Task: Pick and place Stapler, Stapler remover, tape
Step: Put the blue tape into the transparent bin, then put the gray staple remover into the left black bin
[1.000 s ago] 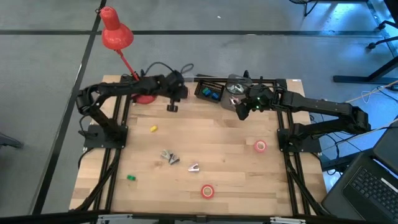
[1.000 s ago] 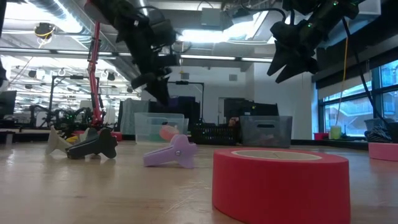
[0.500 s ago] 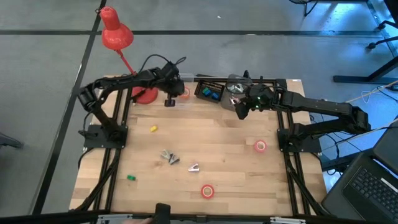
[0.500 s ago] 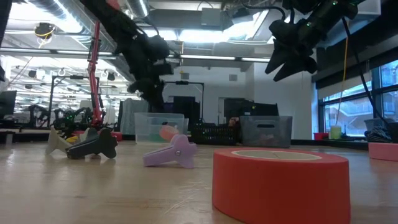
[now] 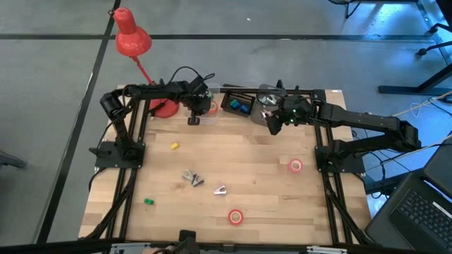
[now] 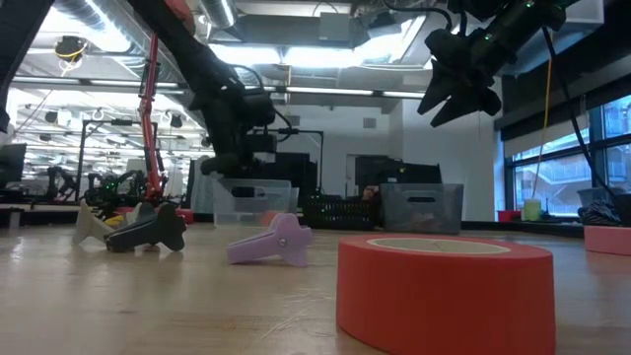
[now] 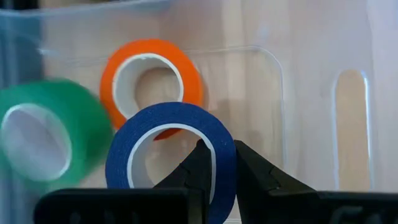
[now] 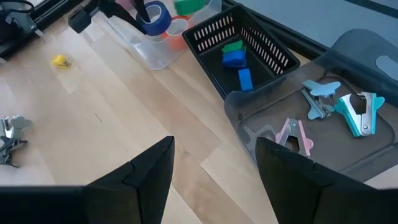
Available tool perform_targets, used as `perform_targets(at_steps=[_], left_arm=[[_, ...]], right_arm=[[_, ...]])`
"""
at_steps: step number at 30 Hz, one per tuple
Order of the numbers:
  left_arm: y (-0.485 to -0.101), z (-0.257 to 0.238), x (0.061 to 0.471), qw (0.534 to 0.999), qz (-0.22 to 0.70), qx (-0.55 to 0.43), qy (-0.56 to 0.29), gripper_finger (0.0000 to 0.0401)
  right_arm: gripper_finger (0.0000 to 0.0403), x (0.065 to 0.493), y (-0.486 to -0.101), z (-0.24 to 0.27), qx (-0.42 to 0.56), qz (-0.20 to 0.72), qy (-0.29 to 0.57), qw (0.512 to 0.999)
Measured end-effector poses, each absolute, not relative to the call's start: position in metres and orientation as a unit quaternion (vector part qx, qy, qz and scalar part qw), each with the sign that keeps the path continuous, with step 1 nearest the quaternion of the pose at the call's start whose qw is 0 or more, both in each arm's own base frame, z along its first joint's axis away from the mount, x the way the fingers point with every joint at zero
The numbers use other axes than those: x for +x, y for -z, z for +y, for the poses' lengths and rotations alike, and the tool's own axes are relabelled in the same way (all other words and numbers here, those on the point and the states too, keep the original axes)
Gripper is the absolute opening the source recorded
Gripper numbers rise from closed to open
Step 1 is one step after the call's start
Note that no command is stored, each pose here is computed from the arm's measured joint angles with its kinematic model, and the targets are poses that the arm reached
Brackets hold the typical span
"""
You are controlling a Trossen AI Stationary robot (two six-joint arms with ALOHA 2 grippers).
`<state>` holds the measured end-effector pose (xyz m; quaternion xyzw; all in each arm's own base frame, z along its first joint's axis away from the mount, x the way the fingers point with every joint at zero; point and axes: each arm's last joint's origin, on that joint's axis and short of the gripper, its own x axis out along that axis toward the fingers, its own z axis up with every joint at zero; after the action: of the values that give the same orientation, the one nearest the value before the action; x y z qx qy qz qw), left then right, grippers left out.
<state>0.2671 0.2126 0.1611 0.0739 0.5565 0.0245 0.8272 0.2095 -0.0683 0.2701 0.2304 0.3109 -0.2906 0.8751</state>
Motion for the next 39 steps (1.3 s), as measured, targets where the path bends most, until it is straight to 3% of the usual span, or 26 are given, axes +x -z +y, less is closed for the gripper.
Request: perform_targets(at_steps=[4,12,18,30,35,39], left_arm=[[-0.161,0.212,0.268,0.826,0.559,0.063,-0.039,0.0048],[-0.158,0.203,0.274,0.779,0.609,0.119,-0.092,0.0171],[-0.166,0.193,0.280,0.761,0.618,0.158,-0.115,0.0226],[-0.274,0.164,0.276,0.854,0.483,0.120,-0.154,0.0238],[-0.307,0.134,0.251,0.903,0.417,0.024,-0.103,0.0241],[-0.305,0.106,0.233,0.909,0.403,-0.081,-0.072,0.0241]], right_arm=[[0.0226,0.209,-0.270,-0.068,0.230,0.311,0.291,0.875],[0.0226,0.210,-0.270,-0.068,0.230,0.311,0.291,0.875],[0.0226,0.209,-0.270,-0.068,0.230,0.311,0.291,0.875],[0.0226,0.209,-0.270,-0.068,0.230,0.313,0.291,0.874],[0.0226,0.209,-0.269,-0.068,0.229,0.317,0.291,0.873],[0.0226,0.209,-0.269,-0.068,0.228,0.317,0.291,0.873]])
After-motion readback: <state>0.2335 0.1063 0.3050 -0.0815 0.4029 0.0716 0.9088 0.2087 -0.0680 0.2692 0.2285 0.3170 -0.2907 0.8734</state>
